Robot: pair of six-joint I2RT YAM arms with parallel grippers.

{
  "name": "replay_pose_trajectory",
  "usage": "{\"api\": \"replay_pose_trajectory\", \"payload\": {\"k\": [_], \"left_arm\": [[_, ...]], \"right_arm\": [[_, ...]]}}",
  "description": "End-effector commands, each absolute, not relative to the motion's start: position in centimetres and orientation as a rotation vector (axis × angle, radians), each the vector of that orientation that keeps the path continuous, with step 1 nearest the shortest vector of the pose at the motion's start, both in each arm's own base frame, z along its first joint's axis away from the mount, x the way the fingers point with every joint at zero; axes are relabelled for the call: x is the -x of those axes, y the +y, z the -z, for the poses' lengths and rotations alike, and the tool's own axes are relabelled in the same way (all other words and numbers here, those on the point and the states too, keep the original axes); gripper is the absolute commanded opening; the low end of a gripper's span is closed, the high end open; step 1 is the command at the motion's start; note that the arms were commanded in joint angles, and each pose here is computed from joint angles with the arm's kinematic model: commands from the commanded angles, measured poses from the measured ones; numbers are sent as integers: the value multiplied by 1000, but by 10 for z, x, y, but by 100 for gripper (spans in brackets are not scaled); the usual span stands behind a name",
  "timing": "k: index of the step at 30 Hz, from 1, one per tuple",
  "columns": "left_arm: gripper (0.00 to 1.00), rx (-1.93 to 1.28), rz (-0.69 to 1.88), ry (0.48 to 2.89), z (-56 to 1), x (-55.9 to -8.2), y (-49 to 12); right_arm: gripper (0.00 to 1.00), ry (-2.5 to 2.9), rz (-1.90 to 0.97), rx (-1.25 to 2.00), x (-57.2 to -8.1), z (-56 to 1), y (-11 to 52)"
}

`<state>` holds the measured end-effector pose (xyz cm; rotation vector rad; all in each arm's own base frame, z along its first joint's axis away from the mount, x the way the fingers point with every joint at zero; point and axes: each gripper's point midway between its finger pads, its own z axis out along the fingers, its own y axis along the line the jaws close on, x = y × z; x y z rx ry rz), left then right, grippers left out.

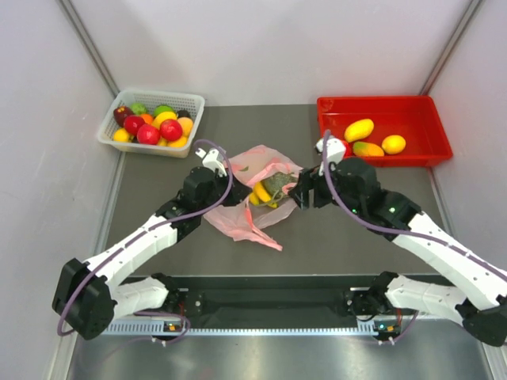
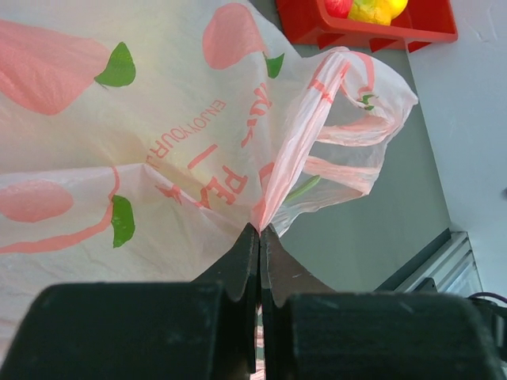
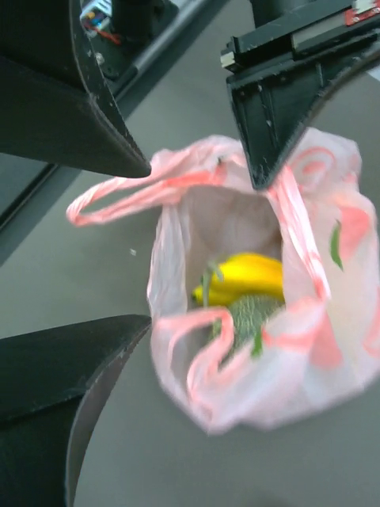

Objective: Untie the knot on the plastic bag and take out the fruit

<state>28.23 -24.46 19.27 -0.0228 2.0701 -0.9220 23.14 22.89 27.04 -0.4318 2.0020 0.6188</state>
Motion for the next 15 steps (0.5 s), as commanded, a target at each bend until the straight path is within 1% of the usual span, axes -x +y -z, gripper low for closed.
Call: {"api": "replay_pose_trajectory", "payload": {"k": [1, 2, 3, 4, 9, 10, 15], "left_arm": [[0, 8, 978, 1949, -234, -295, -253], [0, 9, 976, 1945, -236, -295, -253], [0, 7, 975, 1945, -236, -294, -253], [0, 9, 970, 1943, -236, -294, -252], [0, 23, 953, 1936, -237, -296, -248], [0, 21, 951, 1937, -237, -296, -248], [0, 20, 938, 1943, -236, -297, -247]], "right_arm": [[69, 1993, -800, 439, -225, -270, 274], [68, 2014, -813, 422, -227, -263, 283], [62, 2003, -832, 407, -227, -264, 291], [59, 2016, -802, 354, -234, -257, 290], [57, 2090, -768, 93, -254, -223, 299], [57, 2089, -722, 46, -260, -219, 296], [61, 2109, -667, -26, -267, -200, 309]]}}
